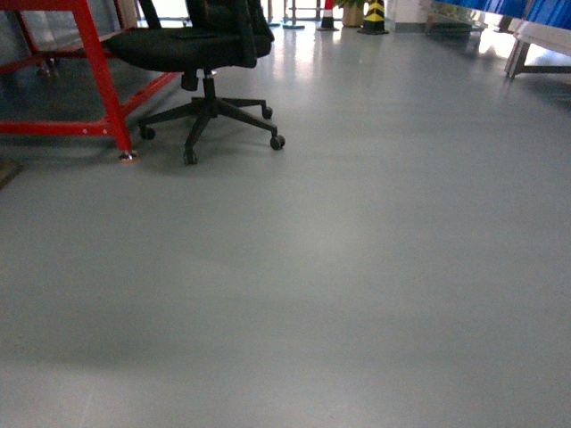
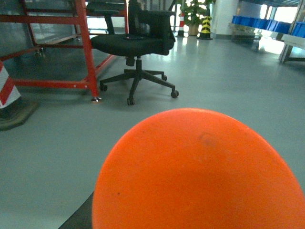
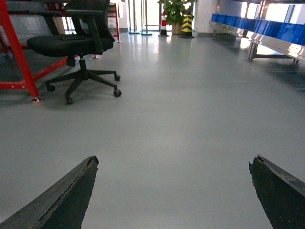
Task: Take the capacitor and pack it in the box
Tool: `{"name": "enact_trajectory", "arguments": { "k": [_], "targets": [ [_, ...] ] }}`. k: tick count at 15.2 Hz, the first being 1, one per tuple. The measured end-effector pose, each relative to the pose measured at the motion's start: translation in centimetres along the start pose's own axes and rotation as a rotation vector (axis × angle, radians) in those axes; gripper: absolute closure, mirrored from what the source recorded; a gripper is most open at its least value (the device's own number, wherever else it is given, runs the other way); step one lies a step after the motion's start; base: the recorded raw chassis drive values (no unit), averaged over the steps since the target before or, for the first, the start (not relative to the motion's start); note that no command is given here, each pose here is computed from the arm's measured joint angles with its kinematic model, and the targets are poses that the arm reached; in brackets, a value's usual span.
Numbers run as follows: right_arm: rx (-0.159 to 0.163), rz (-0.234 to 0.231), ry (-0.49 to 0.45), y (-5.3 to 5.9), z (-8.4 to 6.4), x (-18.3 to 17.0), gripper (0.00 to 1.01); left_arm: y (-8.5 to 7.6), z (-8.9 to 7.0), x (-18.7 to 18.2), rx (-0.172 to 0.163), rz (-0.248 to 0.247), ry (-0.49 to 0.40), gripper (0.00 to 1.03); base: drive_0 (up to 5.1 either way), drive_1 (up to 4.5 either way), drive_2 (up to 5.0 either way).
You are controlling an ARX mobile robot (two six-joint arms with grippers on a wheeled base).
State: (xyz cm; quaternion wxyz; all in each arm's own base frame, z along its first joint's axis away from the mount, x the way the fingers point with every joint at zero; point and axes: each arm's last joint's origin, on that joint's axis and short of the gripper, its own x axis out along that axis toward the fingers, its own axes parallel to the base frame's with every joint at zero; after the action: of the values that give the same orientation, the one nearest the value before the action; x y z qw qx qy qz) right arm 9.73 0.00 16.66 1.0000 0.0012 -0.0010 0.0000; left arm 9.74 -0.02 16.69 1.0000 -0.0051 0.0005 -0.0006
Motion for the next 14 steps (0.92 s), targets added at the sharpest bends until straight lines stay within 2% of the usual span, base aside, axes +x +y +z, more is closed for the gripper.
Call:
{"name": "enact_trajectory", "arguments": {
  "k": [14],
  "targets": [
    [0.000,-0.001,0.000,0.00,0.00,0.00,0.03,0.00,-0.02,0.00,0.000,0.000,0.002,0.59,-5.1,2.37,2.4]
  ]
}}
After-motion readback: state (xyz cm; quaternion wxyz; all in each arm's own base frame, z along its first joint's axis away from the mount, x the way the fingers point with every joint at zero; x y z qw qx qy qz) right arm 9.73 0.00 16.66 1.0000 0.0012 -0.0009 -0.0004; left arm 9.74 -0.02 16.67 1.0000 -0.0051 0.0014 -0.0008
